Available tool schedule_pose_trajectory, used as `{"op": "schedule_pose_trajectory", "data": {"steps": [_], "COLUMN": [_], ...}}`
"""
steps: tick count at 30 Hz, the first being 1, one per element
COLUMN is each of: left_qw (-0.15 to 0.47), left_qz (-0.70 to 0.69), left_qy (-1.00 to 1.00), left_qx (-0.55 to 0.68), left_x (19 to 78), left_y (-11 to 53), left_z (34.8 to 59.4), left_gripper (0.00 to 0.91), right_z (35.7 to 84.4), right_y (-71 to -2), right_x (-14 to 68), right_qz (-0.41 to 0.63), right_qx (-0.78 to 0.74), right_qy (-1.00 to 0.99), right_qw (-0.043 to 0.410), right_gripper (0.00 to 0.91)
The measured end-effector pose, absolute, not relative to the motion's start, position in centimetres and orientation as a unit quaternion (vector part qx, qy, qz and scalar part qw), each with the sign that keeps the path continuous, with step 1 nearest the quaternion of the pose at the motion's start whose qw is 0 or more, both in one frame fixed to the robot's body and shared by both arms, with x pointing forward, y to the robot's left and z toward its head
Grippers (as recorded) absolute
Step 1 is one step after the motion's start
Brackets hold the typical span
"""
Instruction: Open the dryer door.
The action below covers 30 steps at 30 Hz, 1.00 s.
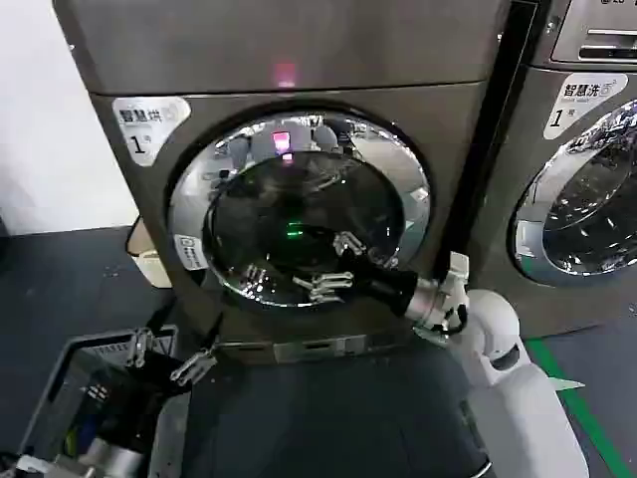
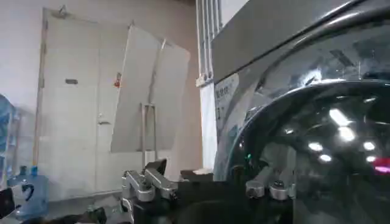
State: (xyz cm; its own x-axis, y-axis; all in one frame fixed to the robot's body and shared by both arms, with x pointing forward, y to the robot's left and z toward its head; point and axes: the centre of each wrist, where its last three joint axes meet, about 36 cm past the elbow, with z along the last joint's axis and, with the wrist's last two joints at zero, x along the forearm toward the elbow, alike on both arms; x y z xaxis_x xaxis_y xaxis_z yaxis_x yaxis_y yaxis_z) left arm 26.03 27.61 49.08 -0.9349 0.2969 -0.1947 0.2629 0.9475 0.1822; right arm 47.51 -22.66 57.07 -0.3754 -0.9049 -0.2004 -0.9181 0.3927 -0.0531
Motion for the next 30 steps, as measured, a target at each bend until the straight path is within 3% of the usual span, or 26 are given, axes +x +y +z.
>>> {"op": "schedule_pose_trajectory", "data": {"steps": [10, 30], "left_qw": [0.1, 0.083], "left_qz": [0.101, 0.099], "left_qy": [0.98, 0.983], "left_qx": [0.138, 0.13], "left_x": [26.3, 25.7], "left_y": [27.8, 27.7], "left_z": [48.9, 48.8], "left_gripper": [0.907, 0.907], "right_z": [54.7, 52.2], "right_y": [-22.4, -15.9], "right_x": [49.6, 55.6], "right_qz": [-0.029, -0.047], "right_qx": [-0.537, -0.552], "right_qy": [0.839, 0.83], "right_qw": [0.085, 0.064], "right_gripper": [0.907, 0.907]}}
